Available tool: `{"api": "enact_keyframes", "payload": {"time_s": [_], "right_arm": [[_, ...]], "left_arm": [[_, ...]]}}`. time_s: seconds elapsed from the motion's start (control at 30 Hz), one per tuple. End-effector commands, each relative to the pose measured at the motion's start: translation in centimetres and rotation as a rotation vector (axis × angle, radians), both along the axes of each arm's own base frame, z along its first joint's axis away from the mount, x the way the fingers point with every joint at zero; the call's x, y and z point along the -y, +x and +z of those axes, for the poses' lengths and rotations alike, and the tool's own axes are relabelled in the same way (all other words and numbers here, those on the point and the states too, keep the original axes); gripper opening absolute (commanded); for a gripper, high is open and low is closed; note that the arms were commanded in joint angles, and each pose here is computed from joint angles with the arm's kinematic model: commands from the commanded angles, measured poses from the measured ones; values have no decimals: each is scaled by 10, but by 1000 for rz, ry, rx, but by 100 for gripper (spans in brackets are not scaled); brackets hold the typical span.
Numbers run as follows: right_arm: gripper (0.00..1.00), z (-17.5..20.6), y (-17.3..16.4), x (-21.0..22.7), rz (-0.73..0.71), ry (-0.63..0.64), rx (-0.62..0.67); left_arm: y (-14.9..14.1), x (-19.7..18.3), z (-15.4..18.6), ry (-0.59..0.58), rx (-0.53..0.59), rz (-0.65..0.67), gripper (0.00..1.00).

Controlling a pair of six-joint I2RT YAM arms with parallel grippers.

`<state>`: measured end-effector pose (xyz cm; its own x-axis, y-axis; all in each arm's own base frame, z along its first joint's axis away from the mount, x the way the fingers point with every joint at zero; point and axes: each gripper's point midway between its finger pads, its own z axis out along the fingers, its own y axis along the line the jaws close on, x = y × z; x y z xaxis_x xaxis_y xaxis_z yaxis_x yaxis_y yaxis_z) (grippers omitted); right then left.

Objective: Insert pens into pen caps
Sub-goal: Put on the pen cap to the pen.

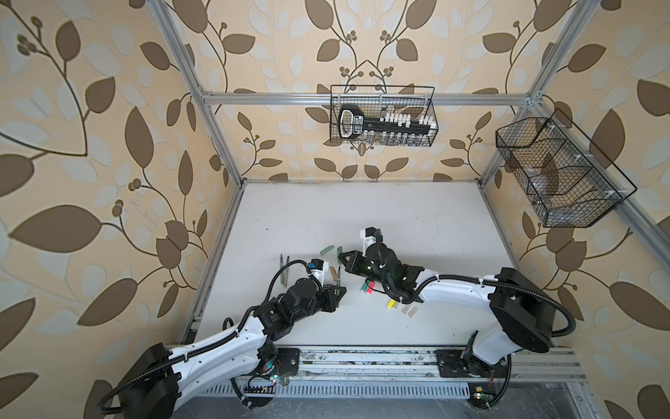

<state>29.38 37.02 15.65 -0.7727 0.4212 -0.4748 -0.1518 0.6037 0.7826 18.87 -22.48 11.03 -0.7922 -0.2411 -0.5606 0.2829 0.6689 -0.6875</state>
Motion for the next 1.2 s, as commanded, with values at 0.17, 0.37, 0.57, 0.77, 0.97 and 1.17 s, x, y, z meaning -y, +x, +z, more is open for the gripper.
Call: {"api": "enact_keyframes", "payload": {"time_s": [0.17,0.37,0.57,0.77,0.97,1.17], "right_arm": [[0,0,-9,-1,7,15,-5],[0,-7,-12,-5,21,26,-18],[0,-5,-18,-10,32,30,-14],[0,-6,-25,-13,38,24,-9],[0,-14,-30,-8,28,20,-17],[0,-15,-36,1,1,20,-5]], "left_arm": [[3,7,20,-45,42,-5,0],[5,8,21,-44,45,-2,0],[9,5,20,-34,43,27,0],[13,0,22,-25,40,67,0],[17,0,34,-41,55,83,0],[24,-4,50,-69,80,131,0]]}}
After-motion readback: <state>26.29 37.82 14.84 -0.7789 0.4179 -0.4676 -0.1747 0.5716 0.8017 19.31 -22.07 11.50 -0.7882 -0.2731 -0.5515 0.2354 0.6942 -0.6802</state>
